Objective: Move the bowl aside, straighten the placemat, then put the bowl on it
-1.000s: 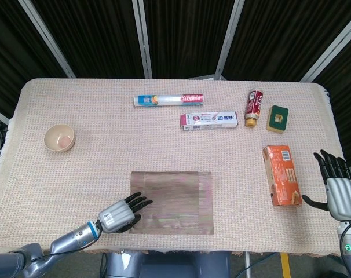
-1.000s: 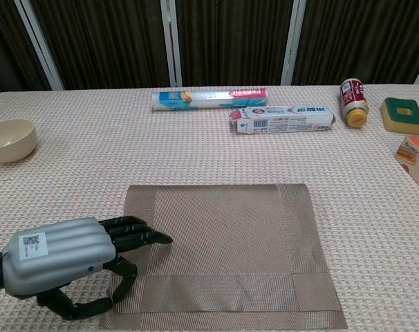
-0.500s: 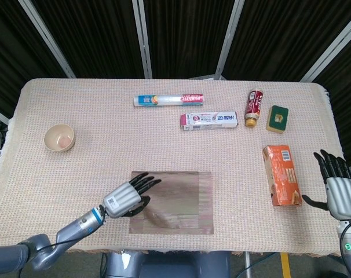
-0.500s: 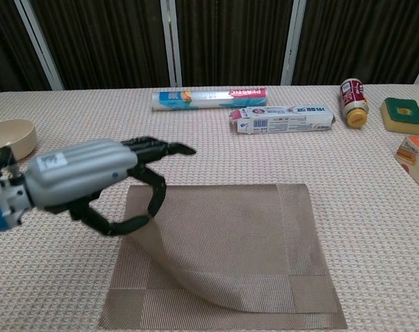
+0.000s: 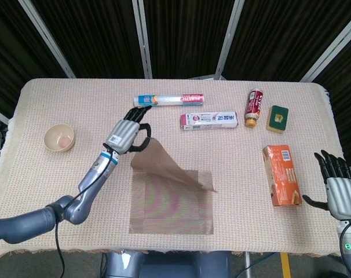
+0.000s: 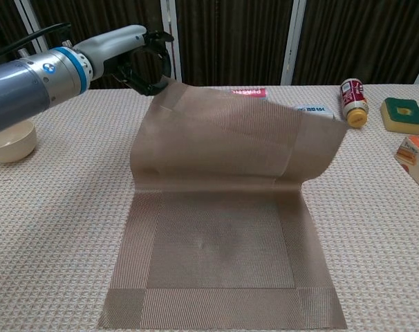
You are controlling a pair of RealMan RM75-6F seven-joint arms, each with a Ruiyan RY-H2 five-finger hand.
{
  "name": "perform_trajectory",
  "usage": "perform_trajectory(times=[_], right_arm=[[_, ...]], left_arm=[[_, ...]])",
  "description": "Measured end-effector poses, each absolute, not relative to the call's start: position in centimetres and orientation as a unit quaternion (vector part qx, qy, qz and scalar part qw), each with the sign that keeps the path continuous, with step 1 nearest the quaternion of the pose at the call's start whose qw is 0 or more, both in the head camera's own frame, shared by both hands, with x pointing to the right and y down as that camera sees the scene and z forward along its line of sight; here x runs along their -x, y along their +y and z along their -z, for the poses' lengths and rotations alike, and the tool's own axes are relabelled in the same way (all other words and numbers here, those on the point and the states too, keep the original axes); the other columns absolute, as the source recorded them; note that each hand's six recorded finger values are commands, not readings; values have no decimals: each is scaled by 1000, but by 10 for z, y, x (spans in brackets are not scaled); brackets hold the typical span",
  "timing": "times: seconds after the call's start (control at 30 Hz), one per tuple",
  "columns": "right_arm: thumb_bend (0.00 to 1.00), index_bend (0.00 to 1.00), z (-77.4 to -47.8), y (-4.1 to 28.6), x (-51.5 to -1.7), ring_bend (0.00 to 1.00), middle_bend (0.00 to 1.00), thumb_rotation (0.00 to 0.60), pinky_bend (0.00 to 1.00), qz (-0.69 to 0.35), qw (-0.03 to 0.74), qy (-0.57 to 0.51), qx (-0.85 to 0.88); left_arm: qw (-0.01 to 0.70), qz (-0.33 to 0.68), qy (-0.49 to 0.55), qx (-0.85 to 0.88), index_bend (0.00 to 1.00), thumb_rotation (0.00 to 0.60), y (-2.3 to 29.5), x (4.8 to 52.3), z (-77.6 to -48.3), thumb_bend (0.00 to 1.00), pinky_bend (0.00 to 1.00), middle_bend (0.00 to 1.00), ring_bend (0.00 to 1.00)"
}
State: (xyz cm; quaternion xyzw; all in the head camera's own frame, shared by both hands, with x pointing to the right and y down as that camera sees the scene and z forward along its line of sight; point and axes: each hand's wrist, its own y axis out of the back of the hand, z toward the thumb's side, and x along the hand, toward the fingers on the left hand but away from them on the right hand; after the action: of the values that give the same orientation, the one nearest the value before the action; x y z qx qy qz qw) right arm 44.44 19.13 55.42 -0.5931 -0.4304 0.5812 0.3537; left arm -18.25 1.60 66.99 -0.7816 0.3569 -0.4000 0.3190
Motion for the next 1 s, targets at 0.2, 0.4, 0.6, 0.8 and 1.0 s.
perform_trajectory(times=[0.2, 0.4, 0.6, 0.8, 1.0], right_arm=[[0, 0, -558, 191, -445, 0, 0, 600, 0, -586, 352, -426, 593], [0, 0, -562, 192, -442, 0, 0, 600, 0, -588, 351, -419, 597], [0, 0, -565, 193, -436, 0, 0, 600, 0, -586, 354, -412, 602], [0, 0, -573, 197, -427, 0, 0, 600, 0, -590, 362, -384, 611], [0, 0, -589, 200, -403, 0, 0, 600, 0, -578, 382, -329, 641]], left_arm=[[291, 462, 386, 744, 761, 600, -6, 228, -694, 577, 0, 0, 0], [271, 495, 399, 723, 587, 600, 1, 272, -711, 465, 0, 0, 0], [245, 532, 409, 700, 0, 600, 21, 331, -730, 0, 0, 0, 0], [274, 553, 388, 684, 0, 600, 39, 372, -723, 0, 0, 0, 0], [310, 549, 394, 669, 0, 600, 53, 389, -695, 0, 0, 0, 0]])
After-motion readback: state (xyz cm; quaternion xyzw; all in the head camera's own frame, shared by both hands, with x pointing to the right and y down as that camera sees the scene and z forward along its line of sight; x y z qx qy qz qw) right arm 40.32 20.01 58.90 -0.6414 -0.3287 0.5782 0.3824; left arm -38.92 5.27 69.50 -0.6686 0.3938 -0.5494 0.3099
